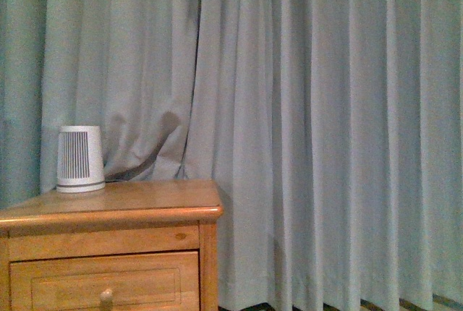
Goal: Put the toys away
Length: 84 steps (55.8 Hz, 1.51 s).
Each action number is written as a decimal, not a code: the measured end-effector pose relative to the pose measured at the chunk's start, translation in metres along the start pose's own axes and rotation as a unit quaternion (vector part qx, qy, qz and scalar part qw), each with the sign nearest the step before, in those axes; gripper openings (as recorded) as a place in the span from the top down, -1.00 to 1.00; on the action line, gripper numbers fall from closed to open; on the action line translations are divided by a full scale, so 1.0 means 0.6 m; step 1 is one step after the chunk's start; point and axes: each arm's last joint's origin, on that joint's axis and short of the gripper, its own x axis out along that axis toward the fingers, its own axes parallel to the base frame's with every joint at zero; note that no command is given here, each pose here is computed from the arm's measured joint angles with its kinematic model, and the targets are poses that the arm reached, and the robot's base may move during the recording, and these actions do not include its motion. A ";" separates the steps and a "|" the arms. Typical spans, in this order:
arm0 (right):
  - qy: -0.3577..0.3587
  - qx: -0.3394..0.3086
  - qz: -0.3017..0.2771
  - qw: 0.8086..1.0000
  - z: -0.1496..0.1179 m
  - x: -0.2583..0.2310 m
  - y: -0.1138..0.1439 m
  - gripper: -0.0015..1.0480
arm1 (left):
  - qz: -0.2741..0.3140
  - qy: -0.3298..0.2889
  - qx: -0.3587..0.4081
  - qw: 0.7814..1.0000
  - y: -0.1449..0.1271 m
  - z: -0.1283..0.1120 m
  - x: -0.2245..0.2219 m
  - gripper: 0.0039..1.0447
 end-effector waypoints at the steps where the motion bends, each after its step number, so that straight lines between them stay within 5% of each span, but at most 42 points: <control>1: 0.000 0.000 0.000 1.000 0.000 0.000 0.000 0.87 | 0.000 0.000 0.000 1.000 0.000 0.000 0.000 -0.88; 84: 0.000 0.000 0.000 1.000 0.000 0.000 0.000 0.87 | 0.001 -0.001 0.000 1.000 0.000 0.000 0.000 -0.88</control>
